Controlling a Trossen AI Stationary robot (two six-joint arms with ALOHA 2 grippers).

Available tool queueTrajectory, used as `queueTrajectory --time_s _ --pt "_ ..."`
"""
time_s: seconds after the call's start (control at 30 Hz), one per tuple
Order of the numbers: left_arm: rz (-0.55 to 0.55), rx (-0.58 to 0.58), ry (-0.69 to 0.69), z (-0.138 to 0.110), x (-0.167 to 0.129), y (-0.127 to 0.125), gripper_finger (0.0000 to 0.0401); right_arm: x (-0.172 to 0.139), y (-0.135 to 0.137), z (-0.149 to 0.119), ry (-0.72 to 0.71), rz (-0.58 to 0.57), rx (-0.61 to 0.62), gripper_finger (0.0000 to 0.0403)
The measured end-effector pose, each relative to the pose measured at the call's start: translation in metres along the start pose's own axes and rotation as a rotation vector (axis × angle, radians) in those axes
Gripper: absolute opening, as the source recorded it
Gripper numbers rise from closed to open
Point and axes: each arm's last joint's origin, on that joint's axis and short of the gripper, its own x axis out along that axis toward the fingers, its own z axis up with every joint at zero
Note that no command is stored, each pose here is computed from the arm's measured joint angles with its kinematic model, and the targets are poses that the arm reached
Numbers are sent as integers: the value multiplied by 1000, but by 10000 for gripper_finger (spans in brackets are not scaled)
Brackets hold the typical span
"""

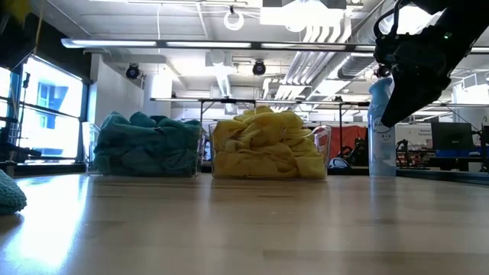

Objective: Sort microfiber towel by color & place in baskets
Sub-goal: Put the blue towel into the left transparent bin

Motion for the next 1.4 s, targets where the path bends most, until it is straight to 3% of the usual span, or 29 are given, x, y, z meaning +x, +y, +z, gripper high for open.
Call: queueTrajectory --time_s 0.13,0.3,0.4,0.5,0.63,0.8,1.0,1.2,1.4 --pt "47 -66 -25 2 21 16 136 0 0 0 0 0 -1 126" --pt "-35 -47 29 10 46 20 128 0 0 0 -3 2 3 126" --pt "-49 -87 47 17 51 22 92 0 0 0 -4 3 4 126" --pt "-49 -105 55 25 49 18 24 0 0 1 -7 3 6 126" --pt "-113 -50 -50 42 35 12 10 0 0 1 -13 -3 6 126" --pt "-272 5 -259 65 -17 11 3 0 -1 2 -50 -41 31 126" --pt "-395 43 -562 108 -102 36 1 0 -2 3 -96 -84 60 126" --pt "-392 161 -823 159 -178 68 1 1 -5 6 -109 -107 113 126" --pt "-211 212 -976 218 -223 104 0 5 -12 11 -117 -135 230 126"
